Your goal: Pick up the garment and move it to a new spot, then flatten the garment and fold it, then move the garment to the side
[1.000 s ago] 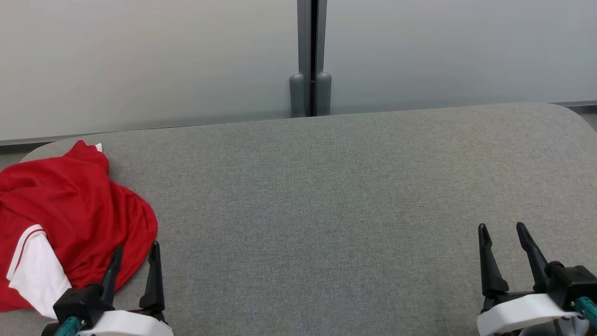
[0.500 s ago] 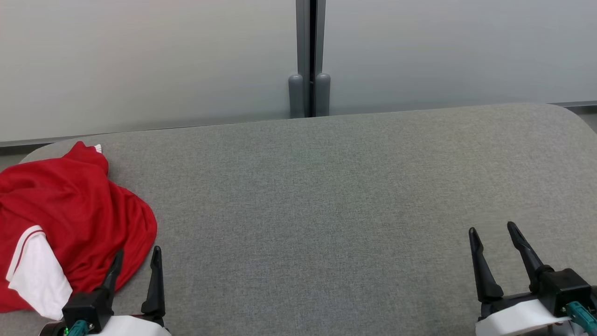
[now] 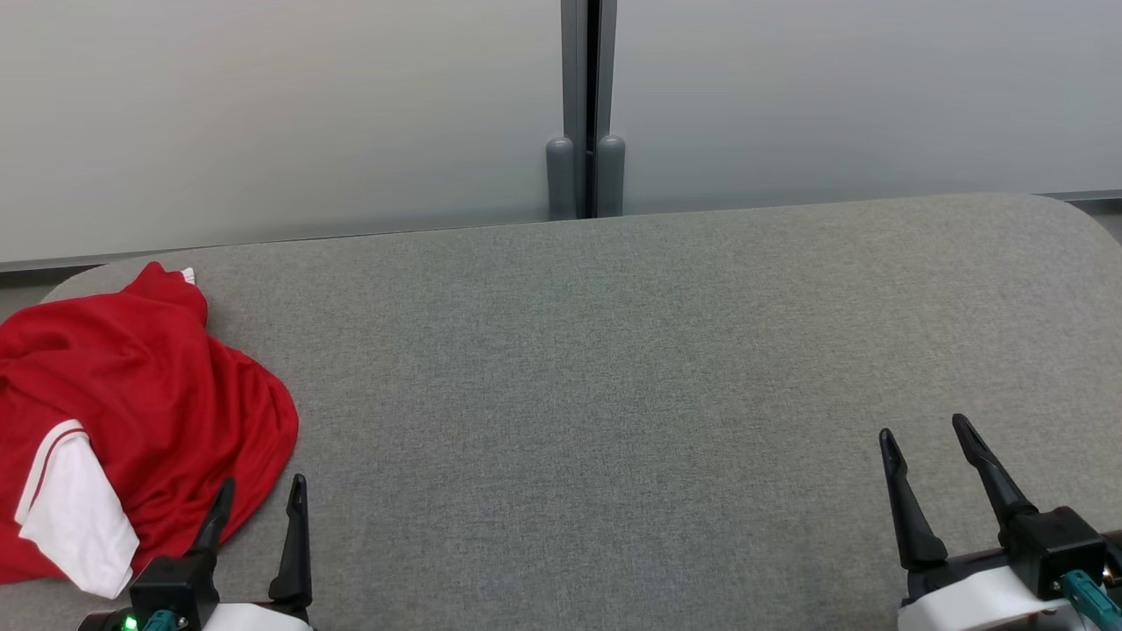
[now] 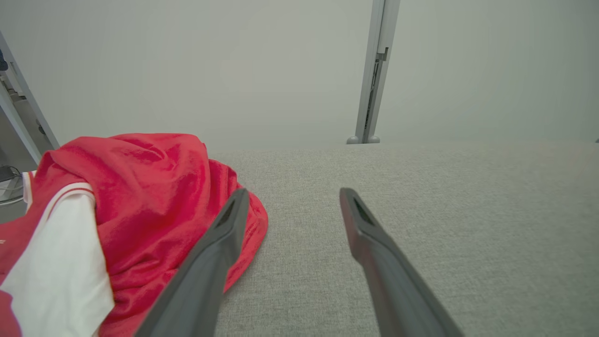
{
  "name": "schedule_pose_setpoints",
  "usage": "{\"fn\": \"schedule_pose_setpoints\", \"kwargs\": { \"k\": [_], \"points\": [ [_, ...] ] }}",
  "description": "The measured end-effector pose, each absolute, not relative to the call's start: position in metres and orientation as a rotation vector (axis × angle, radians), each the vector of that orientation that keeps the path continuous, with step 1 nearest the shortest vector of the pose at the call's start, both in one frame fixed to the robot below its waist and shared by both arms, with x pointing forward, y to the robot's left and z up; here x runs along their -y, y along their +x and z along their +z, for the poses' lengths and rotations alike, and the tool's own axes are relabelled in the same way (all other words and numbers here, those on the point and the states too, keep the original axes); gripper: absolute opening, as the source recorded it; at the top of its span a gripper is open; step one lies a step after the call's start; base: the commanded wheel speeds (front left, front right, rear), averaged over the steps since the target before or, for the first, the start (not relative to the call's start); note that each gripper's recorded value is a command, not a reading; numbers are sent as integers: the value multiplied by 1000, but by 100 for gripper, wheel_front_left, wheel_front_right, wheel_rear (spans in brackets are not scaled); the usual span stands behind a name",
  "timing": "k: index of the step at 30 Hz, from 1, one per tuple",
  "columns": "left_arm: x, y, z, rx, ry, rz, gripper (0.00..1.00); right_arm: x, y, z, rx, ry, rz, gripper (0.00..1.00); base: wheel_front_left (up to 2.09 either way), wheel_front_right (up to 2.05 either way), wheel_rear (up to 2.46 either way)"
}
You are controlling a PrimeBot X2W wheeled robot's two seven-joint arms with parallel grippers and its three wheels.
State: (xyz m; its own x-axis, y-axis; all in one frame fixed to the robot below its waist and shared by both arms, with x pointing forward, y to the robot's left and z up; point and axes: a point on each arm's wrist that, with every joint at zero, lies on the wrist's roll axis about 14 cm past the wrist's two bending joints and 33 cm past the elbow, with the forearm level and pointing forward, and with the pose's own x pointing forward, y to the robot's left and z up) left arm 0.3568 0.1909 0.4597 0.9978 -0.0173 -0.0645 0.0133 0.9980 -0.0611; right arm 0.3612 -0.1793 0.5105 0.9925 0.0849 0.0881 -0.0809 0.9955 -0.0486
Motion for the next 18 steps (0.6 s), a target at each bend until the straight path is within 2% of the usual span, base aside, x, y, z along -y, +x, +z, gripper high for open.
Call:
{"fn": "schedule_pose_setpoints", "kwargs": {
  "k": [18],
  "points": [
    [-191,356,458,-71,-61,-15,100,184,360,508,81,-41,68,100,0,0,0]
  ]
}}
